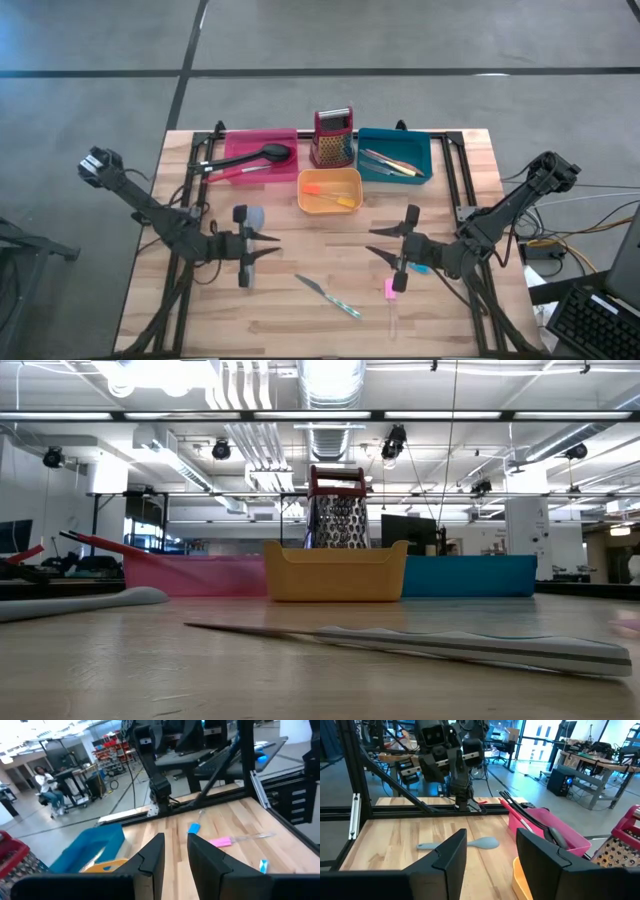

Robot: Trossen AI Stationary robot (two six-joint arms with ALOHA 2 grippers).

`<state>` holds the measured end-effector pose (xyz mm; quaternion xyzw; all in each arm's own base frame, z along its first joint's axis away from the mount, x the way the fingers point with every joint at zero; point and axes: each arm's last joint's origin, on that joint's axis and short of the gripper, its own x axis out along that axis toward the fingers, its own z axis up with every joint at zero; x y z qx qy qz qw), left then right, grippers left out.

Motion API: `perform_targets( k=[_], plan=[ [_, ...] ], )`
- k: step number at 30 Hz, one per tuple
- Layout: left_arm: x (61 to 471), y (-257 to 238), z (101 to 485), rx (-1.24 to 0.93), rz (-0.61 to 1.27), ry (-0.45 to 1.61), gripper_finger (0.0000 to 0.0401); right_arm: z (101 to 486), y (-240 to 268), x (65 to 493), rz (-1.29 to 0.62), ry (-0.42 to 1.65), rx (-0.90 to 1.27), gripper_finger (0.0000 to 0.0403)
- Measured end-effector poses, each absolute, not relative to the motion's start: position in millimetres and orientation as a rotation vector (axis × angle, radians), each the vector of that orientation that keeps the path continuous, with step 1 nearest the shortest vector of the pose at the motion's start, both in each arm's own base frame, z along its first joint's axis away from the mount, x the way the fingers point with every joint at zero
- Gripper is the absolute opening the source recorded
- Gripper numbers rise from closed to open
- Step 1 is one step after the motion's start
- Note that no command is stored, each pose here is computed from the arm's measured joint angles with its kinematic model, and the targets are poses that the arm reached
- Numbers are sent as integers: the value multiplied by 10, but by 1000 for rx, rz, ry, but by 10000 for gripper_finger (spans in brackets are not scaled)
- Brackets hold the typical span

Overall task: Pick & Place Kitchen Items
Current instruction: Put the light blue serving spoon into the red bin

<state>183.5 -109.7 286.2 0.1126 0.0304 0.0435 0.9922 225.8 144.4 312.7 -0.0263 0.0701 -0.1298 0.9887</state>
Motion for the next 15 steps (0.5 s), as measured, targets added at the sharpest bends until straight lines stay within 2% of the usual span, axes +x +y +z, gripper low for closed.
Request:
perform_targets(
  k=[15],
  plan=[
    [1855,-1111,2810,238,83,88,87,3127,1444,2258,-261,141,-54,114]
  ],
)
